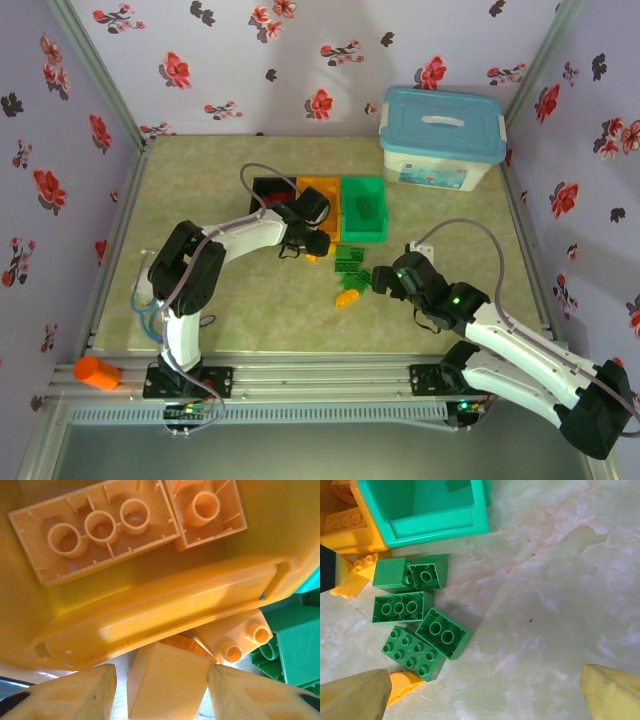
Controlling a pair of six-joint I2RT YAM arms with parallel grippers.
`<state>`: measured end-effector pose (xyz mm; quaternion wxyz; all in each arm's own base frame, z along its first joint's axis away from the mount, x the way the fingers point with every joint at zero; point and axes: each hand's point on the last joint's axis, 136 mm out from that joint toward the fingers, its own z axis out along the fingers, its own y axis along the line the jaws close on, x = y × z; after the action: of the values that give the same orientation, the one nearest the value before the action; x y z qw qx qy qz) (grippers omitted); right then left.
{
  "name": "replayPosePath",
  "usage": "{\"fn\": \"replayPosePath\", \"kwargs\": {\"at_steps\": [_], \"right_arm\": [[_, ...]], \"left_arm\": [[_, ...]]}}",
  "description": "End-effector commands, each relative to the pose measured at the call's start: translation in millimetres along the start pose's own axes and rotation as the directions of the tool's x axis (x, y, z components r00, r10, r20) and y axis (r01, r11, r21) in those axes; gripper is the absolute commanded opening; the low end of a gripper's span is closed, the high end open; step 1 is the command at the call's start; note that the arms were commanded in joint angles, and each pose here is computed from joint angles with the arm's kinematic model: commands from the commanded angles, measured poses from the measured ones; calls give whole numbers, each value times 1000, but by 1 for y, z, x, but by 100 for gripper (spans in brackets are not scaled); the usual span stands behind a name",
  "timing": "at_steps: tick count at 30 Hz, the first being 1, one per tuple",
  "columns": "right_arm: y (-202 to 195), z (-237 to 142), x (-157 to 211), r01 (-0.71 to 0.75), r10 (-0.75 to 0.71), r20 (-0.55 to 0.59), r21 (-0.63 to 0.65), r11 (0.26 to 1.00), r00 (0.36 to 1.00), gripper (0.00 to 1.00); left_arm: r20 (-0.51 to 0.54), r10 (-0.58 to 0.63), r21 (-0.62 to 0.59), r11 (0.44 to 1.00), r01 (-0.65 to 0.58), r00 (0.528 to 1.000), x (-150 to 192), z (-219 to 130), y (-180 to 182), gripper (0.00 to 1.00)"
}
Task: Sort the legos into containers by color
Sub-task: Pick up the lego from the center of the table.
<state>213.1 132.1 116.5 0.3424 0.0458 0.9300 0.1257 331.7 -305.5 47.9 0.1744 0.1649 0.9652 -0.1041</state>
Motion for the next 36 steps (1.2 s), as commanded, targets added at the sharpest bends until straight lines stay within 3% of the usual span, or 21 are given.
{"fn": "replayPosePath", "kwargs": {"at_steps": [1,13,18,22,31,36], "right_arm": [[-3,2,0,-35,35,8,5,999,999,97],[0,1,-3,-39,39,14,-5,999,999,97],[1,-1,-6,-36,36,18,-5,999,999,97],[2,-2,-7,-36,36,21,-8,999,999,96],[2,1,-4,-40,40,13,-9,999,999,96],[3,5,1,-55,55,-1,-20,998,998,95]], "left_arm": [[-34,30,-32,999,-31,999,9,11,2,50],[-50,14,-69,997,-18,999,31,16,1,49],[-45,18,-82,996,-21,999,29,12,2,35],[-27,17,-96,995,-19,999,24,0,4,29],[99,31,-73,997,-23,995,-10,-60,3,28],[135,24,-75,997,-14,991,-36,-75,11,28]]}}
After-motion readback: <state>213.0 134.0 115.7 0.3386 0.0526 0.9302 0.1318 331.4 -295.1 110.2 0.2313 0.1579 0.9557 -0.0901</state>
